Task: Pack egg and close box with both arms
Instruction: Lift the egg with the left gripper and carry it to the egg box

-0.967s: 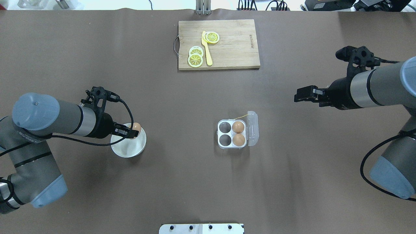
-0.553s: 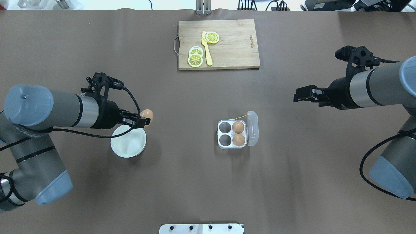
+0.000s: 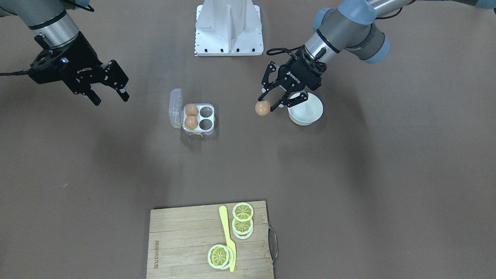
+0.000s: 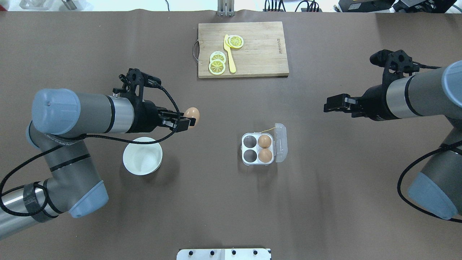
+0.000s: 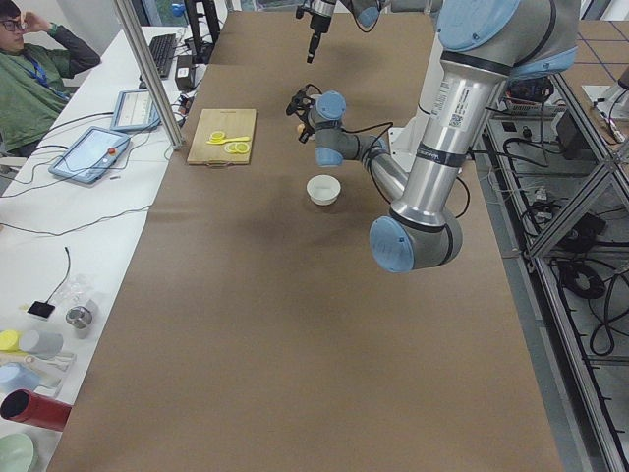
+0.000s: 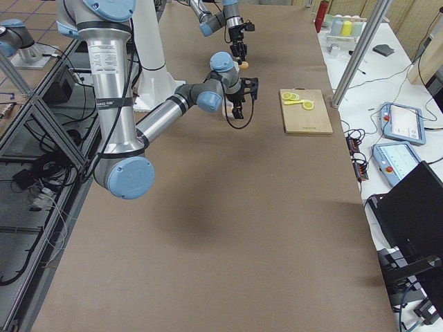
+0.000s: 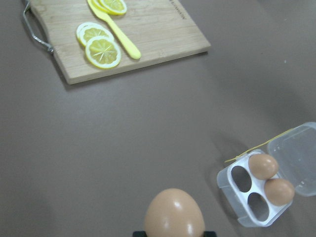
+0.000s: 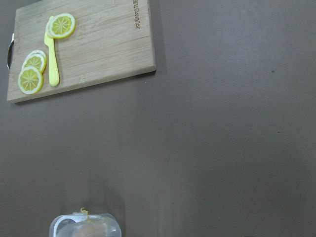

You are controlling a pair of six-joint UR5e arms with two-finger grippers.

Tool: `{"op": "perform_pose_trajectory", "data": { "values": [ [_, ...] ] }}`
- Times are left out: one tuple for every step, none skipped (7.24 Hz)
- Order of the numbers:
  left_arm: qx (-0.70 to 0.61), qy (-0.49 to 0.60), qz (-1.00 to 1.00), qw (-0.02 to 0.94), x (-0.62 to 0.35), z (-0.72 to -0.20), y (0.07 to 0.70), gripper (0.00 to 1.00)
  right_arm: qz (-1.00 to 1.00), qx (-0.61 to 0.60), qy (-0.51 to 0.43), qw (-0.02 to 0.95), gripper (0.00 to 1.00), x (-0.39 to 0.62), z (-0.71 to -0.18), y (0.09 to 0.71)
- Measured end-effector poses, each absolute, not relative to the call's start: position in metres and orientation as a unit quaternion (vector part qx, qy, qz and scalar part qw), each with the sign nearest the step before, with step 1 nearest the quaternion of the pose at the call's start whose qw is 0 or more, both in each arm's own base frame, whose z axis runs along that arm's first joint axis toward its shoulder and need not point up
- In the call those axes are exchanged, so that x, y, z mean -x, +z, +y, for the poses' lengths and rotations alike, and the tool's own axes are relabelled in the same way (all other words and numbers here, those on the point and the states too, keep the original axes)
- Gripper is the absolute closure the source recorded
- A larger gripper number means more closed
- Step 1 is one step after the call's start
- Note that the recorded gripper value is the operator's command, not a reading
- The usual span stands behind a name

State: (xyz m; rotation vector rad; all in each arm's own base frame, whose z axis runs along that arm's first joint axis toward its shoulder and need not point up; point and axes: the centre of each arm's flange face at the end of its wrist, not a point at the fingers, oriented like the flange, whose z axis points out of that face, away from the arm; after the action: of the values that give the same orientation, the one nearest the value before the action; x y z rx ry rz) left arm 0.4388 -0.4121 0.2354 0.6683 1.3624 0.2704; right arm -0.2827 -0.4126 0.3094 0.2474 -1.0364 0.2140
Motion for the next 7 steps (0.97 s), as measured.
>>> {"op": "perform_pose_trajectory", "data": {
  "values": [
    [-0.317, 0.134, 0.627, 0.699, -0.454, -0.406, 0.228, 1.0, -0.494, -0.118, 0.102, 0.856, 0.1, 0.283, -0.413, 0.309],
    [-0.34, 0.144, 0.633, 0.681, -0.473, -0.398, 0.223, 1.0, -0.494, -0.119, 0.101, 0.855, 0.09, 0.283, -0.413, 0.308],
    [-0.364, 0.149, 0.637, 0.663, -0.497, -0.386, 0.22, 1.0, -0.495, -0.119, 0.101, 0.855, 0.09, 0.283, -0.413, 0.307],
    [-0.381, 0.149, 0.639, 0.652, -0.521, -0.371, 0.218, 1.0, -0.495, -0.119, 0.101, 0.855, 0.09, 0.283, -0.413, 0.307],
    [-0.387, 0.145, 0.639, 0.649, -0.541, -0.354, 0.218, 1.0, -0.495, -0.119, 0.101, 0.855, 0.09, 0.283, -0.413, 0.307],
    [-0.392, 0.138, 0.635, 0.651, -0.56, -0.34, 0.219, 1.0, -0.495, -0.119, 0.101, 0.855, 0.09, 0.283, -0.412, 0.306],
    [-0.399, 0.135, 0.627, 0.655, -0.579, -0.334, 0.216, 1.0, -0.495, -0.119, 0.101, 0.855, 0.09, 0.282, -0.412, 0.306]
  ]
}}
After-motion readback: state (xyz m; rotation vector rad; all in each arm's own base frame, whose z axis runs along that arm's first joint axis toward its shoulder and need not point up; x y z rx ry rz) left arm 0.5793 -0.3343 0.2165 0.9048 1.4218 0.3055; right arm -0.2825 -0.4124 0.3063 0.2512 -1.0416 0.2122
